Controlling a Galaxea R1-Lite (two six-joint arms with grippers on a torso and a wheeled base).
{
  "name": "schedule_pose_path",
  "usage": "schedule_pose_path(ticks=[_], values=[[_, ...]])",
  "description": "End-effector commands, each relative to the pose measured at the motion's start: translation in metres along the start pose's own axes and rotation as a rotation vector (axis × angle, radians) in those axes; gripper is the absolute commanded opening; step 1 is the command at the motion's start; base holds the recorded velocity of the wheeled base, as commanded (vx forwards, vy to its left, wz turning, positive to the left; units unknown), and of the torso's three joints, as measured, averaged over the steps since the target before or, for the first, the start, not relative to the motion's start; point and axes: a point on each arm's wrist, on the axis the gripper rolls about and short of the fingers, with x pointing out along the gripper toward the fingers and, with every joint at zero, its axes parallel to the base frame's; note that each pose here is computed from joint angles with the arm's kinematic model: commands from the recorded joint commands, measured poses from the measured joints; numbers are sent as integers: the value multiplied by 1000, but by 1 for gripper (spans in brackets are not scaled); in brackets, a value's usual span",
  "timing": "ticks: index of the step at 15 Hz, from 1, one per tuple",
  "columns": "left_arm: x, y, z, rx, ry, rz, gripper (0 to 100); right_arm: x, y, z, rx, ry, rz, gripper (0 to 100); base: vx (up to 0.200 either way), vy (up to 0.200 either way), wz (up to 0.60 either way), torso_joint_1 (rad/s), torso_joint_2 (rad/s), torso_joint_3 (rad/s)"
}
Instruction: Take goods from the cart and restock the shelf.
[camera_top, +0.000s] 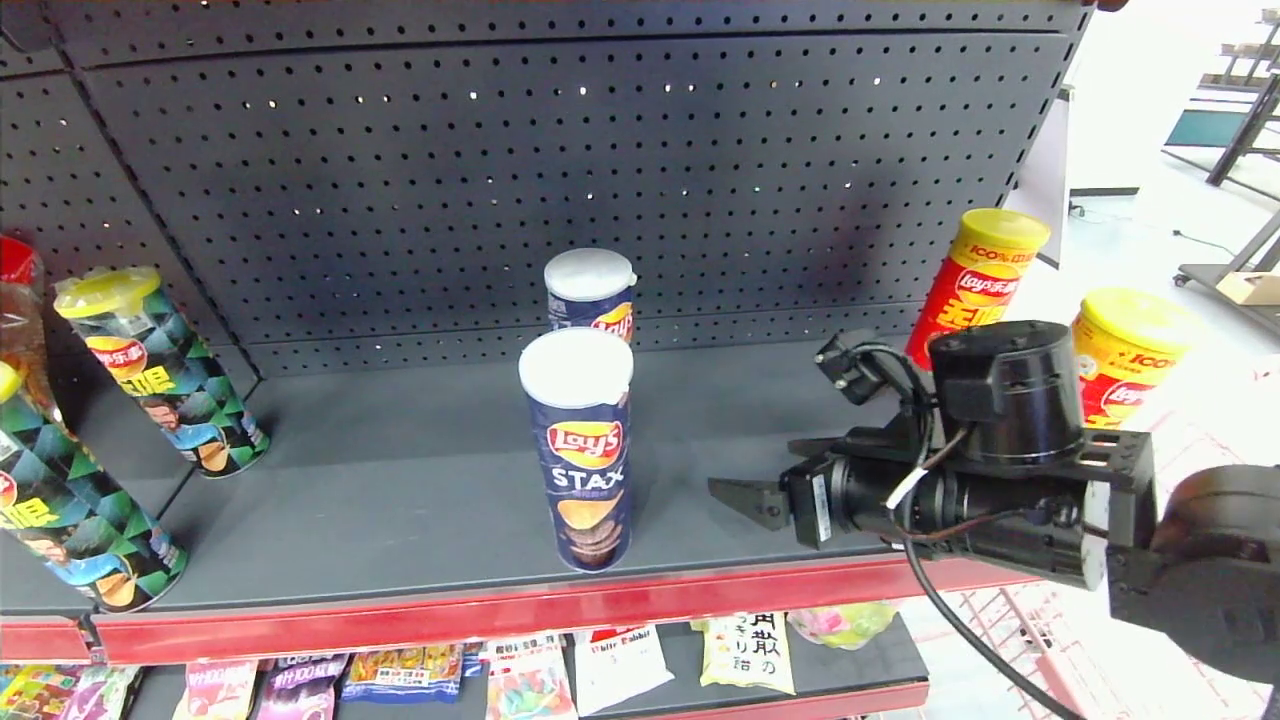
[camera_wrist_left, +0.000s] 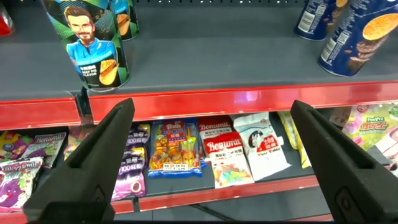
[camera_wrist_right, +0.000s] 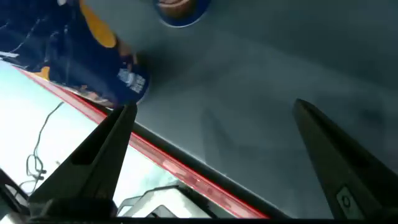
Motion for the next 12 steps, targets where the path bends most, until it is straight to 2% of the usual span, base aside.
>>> schedule_pose_path(ticks=[1,6,12], values=[[0,0,0,0,1,0,100,19,7,-5,-12,36,11,100,0,0,0,0,0,0],[0,0,0,0,1,0,100,38,8,-5,-23,37,-22,100,0,0,0,0,0,0],[0,0,0,-2,1,0,100,54,20,-6,-76,47,-21,100,0,0,0,0,0,0]])
